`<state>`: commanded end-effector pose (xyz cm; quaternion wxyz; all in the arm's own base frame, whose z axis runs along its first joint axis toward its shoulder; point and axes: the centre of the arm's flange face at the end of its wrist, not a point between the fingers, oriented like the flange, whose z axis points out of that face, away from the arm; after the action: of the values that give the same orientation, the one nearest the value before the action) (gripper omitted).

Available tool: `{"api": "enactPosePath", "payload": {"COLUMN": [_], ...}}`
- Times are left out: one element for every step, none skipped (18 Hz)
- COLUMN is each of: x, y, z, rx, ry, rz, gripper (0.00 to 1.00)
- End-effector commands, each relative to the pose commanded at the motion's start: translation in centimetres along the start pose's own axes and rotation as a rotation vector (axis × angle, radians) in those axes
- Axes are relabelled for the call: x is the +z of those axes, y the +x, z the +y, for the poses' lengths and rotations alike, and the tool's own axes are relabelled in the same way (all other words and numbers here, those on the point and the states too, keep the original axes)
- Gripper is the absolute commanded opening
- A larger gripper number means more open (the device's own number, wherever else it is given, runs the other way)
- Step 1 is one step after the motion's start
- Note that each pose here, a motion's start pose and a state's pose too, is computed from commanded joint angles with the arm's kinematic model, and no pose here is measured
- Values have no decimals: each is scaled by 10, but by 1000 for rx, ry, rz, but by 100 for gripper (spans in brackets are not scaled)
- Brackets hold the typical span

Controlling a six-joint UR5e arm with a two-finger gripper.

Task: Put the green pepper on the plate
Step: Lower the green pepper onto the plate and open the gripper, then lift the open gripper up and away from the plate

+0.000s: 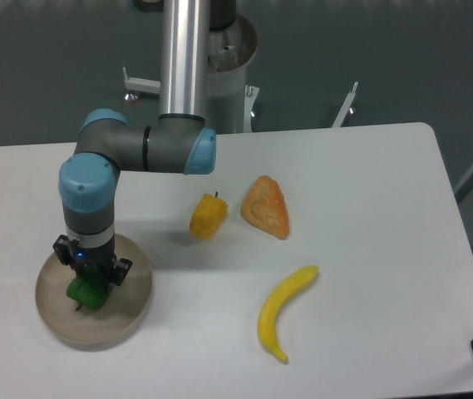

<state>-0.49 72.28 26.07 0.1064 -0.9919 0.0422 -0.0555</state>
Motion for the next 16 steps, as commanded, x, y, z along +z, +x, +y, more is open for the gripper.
{"api": "enactPosePath", "payload": {"x": [-1, -6, -7, -8, -10, -14, -18, -20, -22, -25, -32, -43, -55, -64, -75, -85], "y": [0, 1, 1, 1, 1, 1, 2, 1, 1, 0, -1, -5, -13, -24, -36, -49], "z": [0, -1, -1, -1, -2, -2, -2, -3, -4, -5, -6, -7, -5, -2, 1, 3], "rx": [0, 6, 6, 8, 8, 9, 12, 11, 11, 10, 13, 19, 25, 31, 36, 45], "ry": [1, 9, 10, 12, 13, 19, 23, 26, 29, 32, 38, 50, 62, 60, 44, 29], "rz": [0, -3, -3, -3, -4, -6, -7, -8, -9, -10, -13, -20, -27, -35, -34, -39], "gripper": [59, 73, 81, 90, 93, 97, 99, 100, 100, 100, 100, 100, 100, 100, 100, 100]}}
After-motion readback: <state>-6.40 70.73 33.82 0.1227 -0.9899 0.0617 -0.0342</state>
